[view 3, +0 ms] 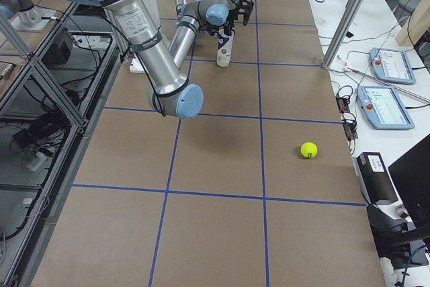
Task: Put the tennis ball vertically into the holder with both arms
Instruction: 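Move the right gripper to the farther tennis ball and grasp it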
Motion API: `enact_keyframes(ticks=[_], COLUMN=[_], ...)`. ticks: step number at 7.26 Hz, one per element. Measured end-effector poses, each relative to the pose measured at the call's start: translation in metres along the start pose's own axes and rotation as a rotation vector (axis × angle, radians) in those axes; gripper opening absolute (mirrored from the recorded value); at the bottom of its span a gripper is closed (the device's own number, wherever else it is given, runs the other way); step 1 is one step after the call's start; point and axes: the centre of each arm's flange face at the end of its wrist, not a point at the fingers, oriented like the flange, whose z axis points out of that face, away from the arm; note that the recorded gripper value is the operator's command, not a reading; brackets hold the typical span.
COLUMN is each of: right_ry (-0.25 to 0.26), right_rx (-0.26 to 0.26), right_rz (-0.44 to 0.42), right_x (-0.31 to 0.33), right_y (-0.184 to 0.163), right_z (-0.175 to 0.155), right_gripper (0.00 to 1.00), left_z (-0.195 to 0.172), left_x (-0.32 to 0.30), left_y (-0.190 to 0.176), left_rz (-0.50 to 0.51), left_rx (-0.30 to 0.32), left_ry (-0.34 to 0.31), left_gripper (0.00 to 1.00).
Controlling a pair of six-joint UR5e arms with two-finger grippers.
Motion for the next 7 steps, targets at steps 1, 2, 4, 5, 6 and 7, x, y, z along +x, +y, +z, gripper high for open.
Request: enact_keyframes(ticks=[1, 2, 4, 5, 6, 7], right_ry=[0.009, 0.026, 0.099, 0.157, 0.231, 0.301], right_rx=[0.016, 0.027, 0.057, 0.079, 0.095, 0.102], right_rz=[0.013, 0.016, -0.05, -0.088, -0.121, -0.14], right_x=[0.012, 0.03, 0.088, 0.119, 0.154, 0.19], right_y=[-0.018, -0.04, -0.108, -0.15, -0.201, -0.253], right_z=[-0.007, -0.015, -0.03, -0.028, -0.02, -0.013], right_gripper=[0.99, 0.99, 0.99, 0.99, 0.99, 0.99], left_z=[0.0, -0.001, -0.001, -0.001, -0.001, -0.001], left_x=[0.0, 0.001, 0.002, 0.003, 0.004, 0.004], left_y=[0.0, 0.001, 0.001, 0.001, 0.001, 0.001], left_rz=[0.0, -0.001, -0.003, -0.004, -0.006, -0.007], left_rx=[-0.001, -0.002, -0.002, -0.002, -0.001, -0.001], left_ry=[0.0, 0.001, 0.003, 0.004, 0.005, 0.006], left_gripper=[0.9, 0.9, 0.9, 0.9, 0.9, 0.9])
